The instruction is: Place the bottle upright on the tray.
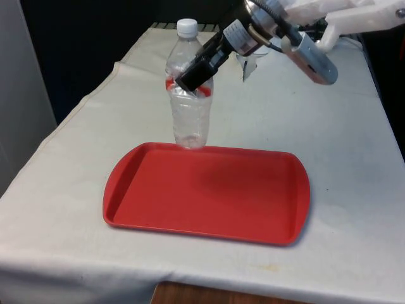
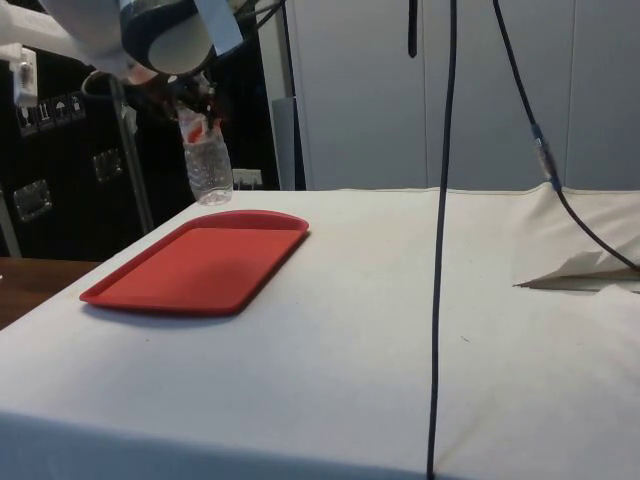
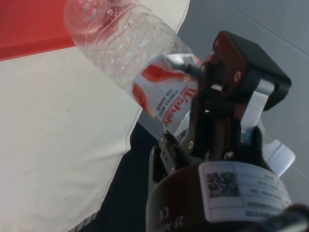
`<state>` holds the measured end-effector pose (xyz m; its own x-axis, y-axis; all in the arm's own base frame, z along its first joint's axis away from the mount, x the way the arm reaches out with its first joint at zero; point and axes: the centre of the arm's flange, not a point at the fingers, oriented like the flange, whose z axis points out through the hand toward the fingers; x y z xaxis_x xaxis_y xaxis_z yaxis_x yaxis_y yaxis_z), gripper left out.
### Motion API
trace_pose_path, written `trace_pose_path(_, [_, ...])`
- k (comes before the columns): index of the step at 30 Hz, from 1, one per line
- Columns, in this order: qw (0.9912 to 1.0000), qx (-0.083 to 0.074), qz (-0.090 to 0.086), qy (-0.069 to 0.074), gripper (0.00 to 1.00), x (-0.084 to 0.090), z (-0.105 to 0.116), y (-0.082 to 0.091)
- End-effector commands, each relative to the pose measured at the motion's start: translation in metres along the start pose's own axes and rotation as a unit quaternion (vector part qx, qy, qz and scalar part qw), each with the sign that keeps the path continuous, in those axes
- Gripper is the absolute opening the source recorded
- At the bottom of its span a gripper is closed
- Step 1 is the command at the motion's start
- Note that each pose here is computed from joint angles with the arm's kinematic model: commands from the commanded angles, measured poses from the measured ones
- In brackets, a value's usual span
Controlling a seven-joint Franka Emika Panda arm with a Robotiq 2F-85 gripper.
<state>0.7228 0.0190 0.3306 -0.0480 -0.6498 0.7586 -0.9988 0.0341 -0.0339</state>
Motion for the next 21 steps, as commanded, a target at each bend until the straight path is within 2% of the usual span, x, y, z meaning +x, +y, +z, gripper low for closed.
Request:
trace_pose_path(1, [0.99999,0.002,0.004,-0.003,0.0,-0.003,0.002,-0.002])
trace_pose_path(7, [0.99993,0.002,0.011,-0.003,0.0,-0.012,0.008,-0.003])
trace_pose_path(8, [0.99997,-0.001,0.008,0.0,0.0,-0.011,0.007,-0.001])
trace_pose_path(15, [0.99963,0.002,0.026,-0.008,0.0,-0.026,0.019,-0.003])
trace_pose_path(16, [0.99973,-0.001,0.023,-0.002,0.0,-0.025,0.019,-0.002])
trace_pose_path(17, [0.99961,0.002,0.027,-0.008,0.0,-0.028,0.02,-0.003])
trace_pose_path(21, [0.99942,0.001,0.032,-0.011,0.0,-0.034,0.025,-0.003])
